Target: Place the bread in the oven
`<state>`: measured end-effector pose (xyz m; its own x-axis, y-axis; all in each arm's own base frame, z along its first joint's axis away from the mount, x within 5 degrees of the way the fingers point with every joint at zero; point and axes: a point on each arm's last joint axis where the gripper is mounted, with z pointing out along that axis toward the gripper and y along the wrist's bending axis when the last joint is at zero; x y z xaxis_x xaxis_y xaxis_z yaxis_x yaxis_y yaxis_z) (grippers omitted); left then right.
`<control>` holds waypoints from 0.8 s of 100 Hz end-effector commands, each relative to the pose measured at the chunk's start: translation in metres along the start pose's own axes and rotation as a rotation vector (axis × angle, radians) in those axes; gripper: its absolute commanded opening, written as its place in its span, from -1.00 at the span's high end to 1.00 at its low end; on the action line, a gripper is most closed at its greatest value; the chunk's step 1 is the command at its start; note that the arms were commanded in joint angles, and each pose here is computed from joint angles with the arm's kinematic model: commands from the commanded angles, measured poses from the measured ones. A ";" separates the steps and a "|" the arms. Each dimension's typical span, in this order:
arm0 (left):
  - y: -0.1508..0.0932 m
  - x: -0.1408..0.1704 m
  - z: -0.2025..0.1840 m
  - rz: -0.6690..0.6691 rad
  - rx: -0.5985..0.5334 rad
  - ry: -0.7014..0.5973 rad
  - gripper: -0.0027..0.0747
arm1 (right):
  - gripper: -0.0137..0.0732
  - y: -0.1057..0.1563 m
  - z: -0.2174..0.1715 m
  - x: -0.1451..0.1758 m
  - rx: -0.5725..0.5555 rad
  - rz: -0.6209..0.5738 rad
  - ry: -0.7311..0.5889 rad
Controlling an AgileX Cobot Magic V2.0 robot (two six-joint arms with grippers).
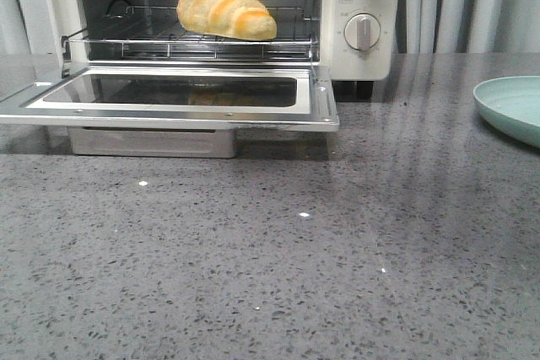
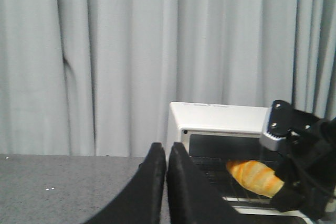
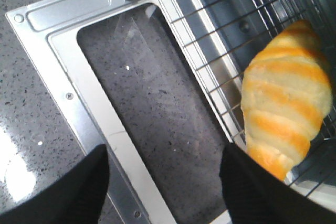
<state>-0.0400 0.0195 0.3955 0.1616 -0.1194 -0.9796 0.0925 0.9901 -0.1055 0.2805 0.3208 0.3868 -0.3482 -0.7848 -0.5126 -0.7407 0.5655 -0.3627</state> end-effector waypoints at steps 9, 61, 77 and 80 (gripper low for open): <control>-0.008 0.017 0.002 -0.005 -0.051 -0.072 0.99 | -0.27 -0.018 -0.061 0.005 0.010 0.081 -0.078; 0.001 0.134 0.054 0.031 -0.103 0.020 0.99 | -0.27 -0.032 -0.122 0.019 -0.008 0.158 -0.182; 0.004 0.153 0.058 0.029 -0.108 0.061 0.99 | -0.27 -0.035 -0.137 0.027 -0.006 0.169 -0.201; 0.004 0.154 0.058 0.029 -0.108 0.064 0.99 | -0.27 -0.035 -0.137 0.029 -0.005 0.167 -0.193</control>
<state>0.0463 0.0012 0.2389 -0.0411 -0.0893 -0.9952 -0.0316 0.9956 -0.0881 0.2343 0.2693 0.4677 -0.3513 -0.6391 -0.6843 -0.7096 0.6585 -0.2507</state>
